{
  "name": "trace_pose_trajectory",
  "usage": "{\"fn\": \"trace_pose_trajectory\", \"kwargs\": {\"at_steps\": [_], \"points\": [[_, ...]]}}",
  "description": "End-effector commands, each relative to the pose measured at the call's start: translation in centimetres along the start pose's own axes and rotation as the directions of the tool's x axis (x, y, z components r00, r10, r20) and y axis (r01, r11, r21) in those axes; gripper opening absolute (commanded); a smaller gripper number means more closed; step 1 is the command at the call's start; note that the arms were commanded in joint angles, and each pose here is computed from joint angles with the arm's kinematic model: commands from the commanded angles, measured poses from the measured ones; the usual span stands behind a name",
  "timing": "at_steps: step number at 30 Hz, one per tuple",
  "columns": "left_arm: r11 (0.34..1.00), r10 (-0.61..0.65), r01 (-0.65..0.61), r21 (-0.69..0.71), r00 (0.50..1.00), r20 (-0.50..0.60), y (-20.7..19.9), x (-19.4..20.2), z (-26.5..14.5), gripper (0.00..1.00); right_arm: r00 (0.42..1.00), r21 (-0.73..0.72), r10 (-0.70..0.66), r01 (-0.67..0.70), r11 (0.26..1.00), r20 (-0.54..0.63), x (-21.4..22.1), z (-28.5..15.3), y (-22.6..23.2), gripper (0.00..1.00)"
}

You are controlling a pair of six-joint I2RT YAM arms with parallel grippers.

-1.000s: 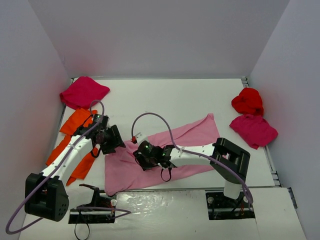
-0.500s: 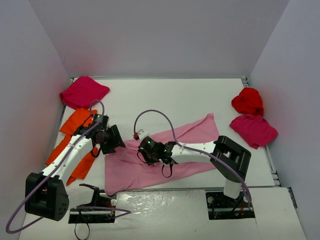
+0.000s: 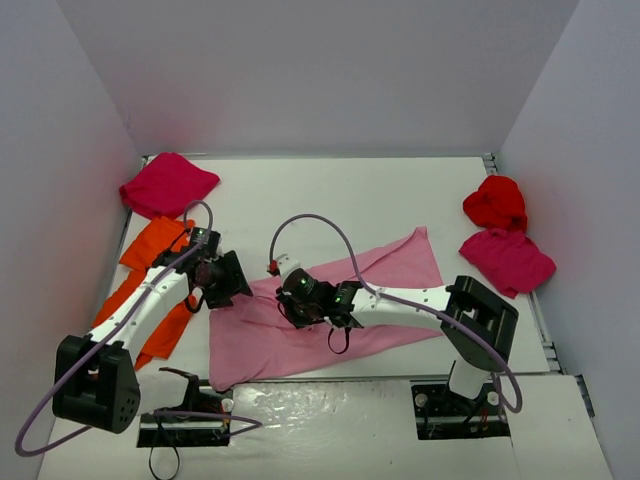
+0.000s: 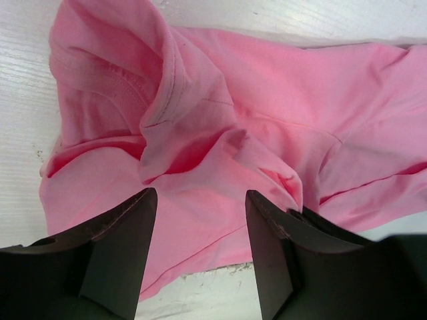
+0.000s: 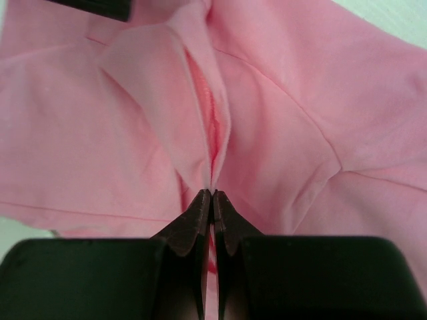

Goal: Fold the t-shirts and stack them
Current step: Fold the tshirt

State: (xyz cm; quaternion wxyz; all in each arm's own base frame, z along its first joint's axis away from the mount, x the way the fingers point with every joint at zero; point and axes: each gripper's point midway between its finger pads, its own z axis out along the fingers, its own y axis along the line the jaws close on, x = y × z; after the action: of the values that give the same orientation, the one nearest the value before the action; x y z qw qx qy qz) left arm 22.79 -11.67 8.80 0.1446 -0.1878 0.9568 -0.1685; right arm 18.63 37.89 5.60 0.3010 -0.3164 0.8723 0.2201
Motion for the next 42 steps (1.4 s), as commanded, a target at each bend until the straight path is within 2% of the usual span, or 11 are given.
{"fn": "trace_pose_trajectory", "kwargs": {"at_steps": [1,18,19,21,23,28,32,42], "points": [[0.999,0.007,-0.009,0.042,0.999,0.046,-2.0,-1.6,-0.1,0.52,0.996,-0.106,0.025,-0.016,0.994,0.086,-2.5,-3.2,3.2,0.00],[0.997,0.071,-0.073,0.038,0.996,0.046,-4.2,-1.4,0.3,0.49,1.000,-0.141,0.017,-0.019,0.990,-0.019,4.0,-3.9,5.2,0.00],[0.996,0.075,-0.077,0.039,0.996,0.048,-4.3,-1.4,0.2,0.49,1.000,-0.148,0.013,-0.016,0.989,-0.020,4.2,-4.0,5.6,0.04],[0.996,0.079,-0.081,0.036,0.996,0.050,-4.3,-1.4,0.1,0.48,1.000,-0.156,0.007,-0.010,0.988,-0.019,4.6,-4.2,6.4,0.24],[0.996,0.084,-0.086,0.035,0.995,0.053,-4.3,-1.3,-0.1,0.48,1.000,-0.167,0.013,-0.014,0.986,-0.007,4.5,-4.6,7.0,0.35],[0.996,0.086,-0.088,0.031,0.994,0.066,-4.3,-1.3,-0.4,0.48,0.995,-0.129,0.060,-0.049,0.990,0.084,2.4,-5.8,6.6,0.44],[0.995,0.086,-0.090,0.049,0.993,0.086,-4.6,-1.4,-1.1,0.47,0.988,-0.074,0.079,-0.069,0.995,0.134,0.5,-5.9,5.1,0.45],[0.992,0.076,-0.090,0.088,0.985,0.153,-4.5,-0.8,-3.5,0.46,0.998,-0.012,0.044,-0.044,0.999,0.050,0.0,-0.5,0.8,0.41]]}}
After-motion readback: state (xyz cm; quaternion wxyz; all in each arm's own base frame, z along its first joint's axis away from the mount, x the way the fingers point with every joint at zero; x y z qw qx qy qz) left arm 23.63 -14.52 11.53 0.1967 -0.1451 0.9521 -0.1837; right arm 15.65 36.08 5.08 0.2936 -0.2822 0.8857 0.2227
